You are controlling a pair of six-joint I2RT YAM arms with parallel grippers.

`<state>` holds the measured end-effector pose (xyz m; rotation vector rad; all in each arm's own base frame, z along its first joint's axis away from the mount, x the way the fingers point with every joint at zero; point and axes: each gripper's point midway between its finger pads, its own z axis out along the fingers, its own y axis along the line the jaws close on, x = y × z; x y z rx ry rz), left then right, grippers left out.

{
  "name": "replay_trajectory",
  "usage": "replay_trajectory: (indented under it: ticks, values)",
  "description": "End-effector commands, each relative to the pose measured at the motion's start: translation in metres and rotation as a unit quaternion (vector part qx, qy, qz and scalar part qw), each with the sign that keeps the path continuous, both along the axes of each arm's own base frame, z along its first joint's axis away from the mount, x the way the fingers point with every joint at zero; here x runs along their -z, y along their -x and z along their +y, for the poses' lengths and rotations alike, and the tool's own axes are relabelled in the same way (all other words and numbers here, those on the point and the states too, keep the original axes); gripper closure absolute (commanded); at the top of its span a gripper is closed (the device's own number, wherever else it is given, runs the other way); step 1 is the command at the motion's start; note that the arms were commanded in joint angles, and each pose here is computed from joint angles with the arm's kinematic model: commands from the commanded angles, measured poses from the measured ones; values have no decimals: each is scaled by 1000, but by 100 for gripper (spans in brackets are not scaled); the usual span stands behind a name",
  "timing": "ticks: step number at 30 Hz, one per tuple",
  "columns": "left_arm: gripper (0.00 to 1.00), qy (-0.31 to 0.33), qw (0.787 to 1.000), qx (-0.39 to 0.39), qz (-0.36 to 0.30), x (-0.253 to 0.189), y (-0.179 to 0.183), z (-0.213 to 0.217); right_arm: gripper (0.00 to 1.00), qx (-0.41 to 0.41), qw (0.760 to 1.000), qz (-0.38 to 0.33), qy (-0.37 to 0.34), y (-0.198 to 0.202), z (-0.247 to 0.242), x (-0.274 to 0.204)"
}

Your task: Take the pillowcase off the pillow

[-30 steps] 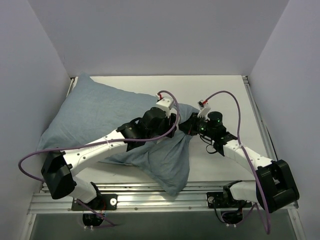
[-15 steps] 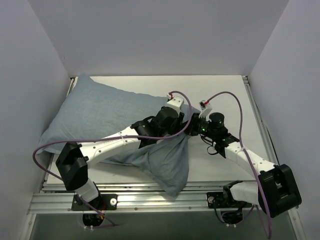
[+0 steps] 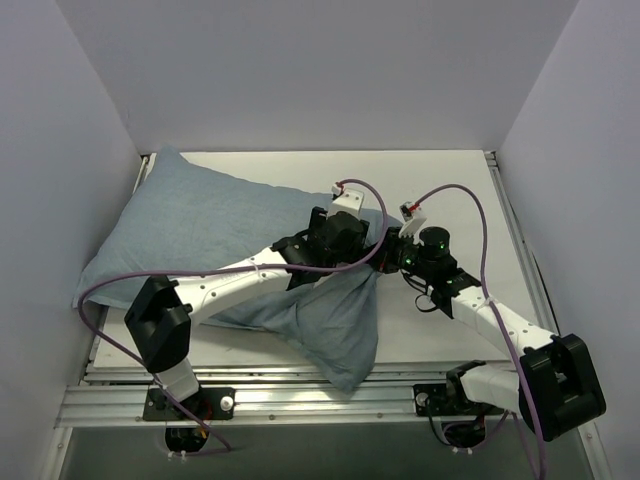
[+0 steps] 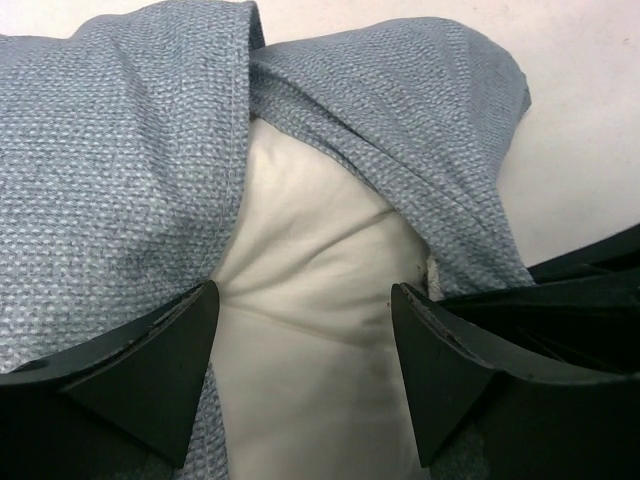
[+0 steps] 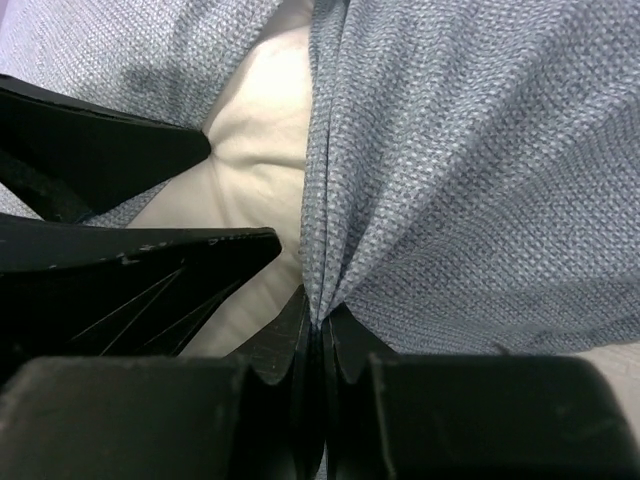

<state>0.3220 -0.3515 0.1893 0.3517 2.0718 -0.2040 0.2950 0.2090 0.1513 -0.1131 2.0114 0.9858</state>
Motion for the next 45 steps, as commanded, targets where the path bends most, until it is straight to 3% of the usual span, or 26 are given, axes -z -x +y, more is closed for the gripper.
replay_trajectory:
  ticks: [1, 7, 13, 17, 18, 20, 21, 22, 28, 33, 39, 45]
  values:
    - [19, -73, 996, -46, 10, 20, -13, 35, 100, -1, 1000, -22, 8, 3, -3, -7]
    - [14, -91, 994, -41, 52, 57, -7, 32, 100, 7, 1000, -22, 14, -1, -5, -5]
    - [18, -113, 987, -40, 105, 110, 3, 35, 100, 15, 999, -20, 20, -1, -8, -3]
    - [40, -118, 984, -39, 127, 128, 3, 36, 100, 18, 999, -19, 23, 0, -9, -4]
    - [54, -121, 983, -40, 130, 131, 2, 37, 100, 20, 999, -19, 23, 0, -10, -4]
    - [70, -117, 983, -30, 135, 133, 3, 35, 100, 27, 999, -14, 28, -1, -12, -2]
    - [90, -112, 984, -27, 136, 130, 3, 33, 100, 33, 999, -15, 30, -4, -14, -3]
    - [97, -108, 984, -23, 137, 128, 4, 33, 100, 38, 999, -11, 35, -4, -15, -1]
    - [98, -69, 992, -31, 97, 74, 2, 49, 100, 119, 990, 6, 78, -20, -43, -1]
    - [98, -43, 997, -26, 64, 32, 13, 70, 100, 236, 964, 38, 118, -41, -93, 3]
    - [98, -23, 998, -6, 64, 21, 40, 93, 100, 299, 945, 52, 126, -61, -123, -7]
    - [98, 21, 995, 64, 72, 13, 75, 92, 100, 341, 931, 40, 127, -87, -142, -33]
